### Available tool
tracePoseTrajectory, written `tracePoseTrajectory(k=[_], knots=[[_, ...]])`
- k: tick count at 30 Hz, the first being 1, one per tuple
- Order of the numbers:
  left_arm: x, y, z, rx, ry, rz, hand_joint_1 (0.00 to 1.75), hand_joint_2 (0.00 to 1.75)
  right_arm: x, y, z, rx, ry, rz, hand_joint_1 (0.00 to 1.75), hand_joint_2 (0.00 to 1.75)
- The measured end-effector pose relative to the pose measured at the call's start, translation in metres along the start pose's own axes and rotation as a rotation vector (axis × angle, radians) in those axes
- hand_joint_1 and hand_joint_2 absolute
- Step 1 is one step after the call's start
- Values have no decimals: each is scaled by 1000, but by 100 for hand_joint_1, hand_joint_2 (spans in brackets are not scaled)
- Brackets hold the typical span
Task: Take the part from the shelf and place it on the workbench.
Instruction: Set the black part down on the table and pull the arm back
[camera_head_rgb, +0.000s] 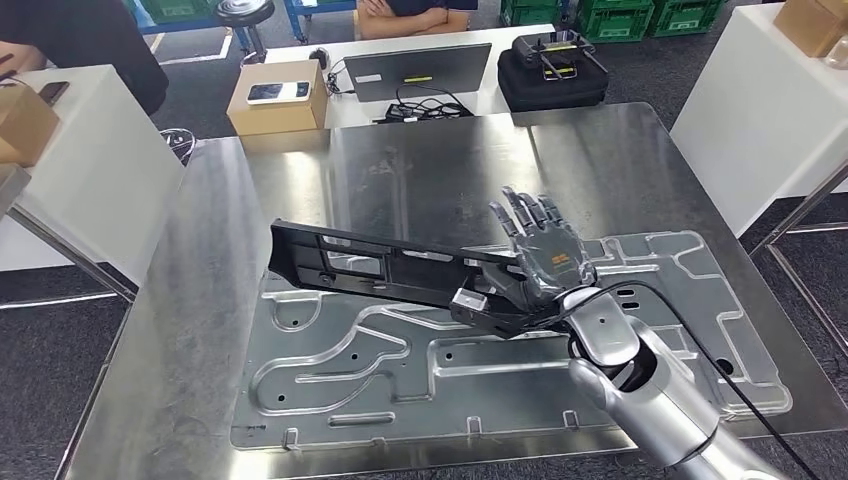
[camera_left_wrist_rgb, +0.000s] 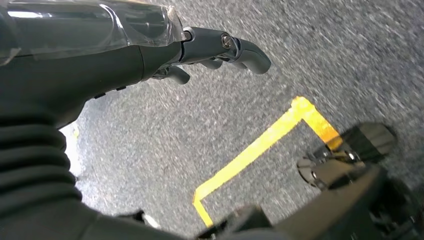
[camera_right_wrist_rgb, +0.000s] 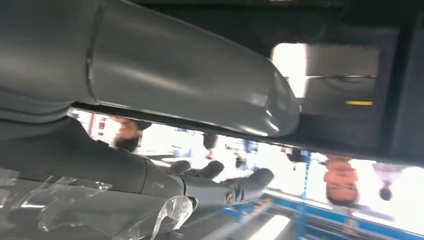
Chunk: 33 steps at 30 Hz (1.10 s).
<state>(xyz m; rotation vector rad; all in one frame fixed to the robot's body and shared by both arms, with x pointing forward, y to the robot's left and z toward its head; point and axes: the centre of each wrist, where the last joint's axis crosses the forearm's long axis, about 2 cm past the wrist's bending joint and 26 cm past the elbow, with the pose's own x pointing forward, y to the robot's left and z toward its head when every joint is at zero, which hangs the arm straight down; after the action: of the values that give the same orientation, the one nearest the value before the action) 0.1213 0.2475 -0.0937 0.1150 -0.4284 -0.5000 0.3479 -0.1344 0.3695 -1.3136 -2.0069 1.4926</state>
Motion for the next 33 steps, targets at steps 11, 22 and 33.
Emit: tracePoseTrajectory(k=[11, 22, 33], knots=[[-5, -2, 1, -12, 13, -1, 0, 0, -23, -8, 1, -22, 58, 2, 0, 0], [-2, 9, -1, -16, 11, -9, 0, 0, -10, 9, 8, 45, -27, -25, 0, 0], [-4, 8, -1, -19, -4, -19, 0, 0, -5, 14, 9, 56, -36, -36, 0, 0]])
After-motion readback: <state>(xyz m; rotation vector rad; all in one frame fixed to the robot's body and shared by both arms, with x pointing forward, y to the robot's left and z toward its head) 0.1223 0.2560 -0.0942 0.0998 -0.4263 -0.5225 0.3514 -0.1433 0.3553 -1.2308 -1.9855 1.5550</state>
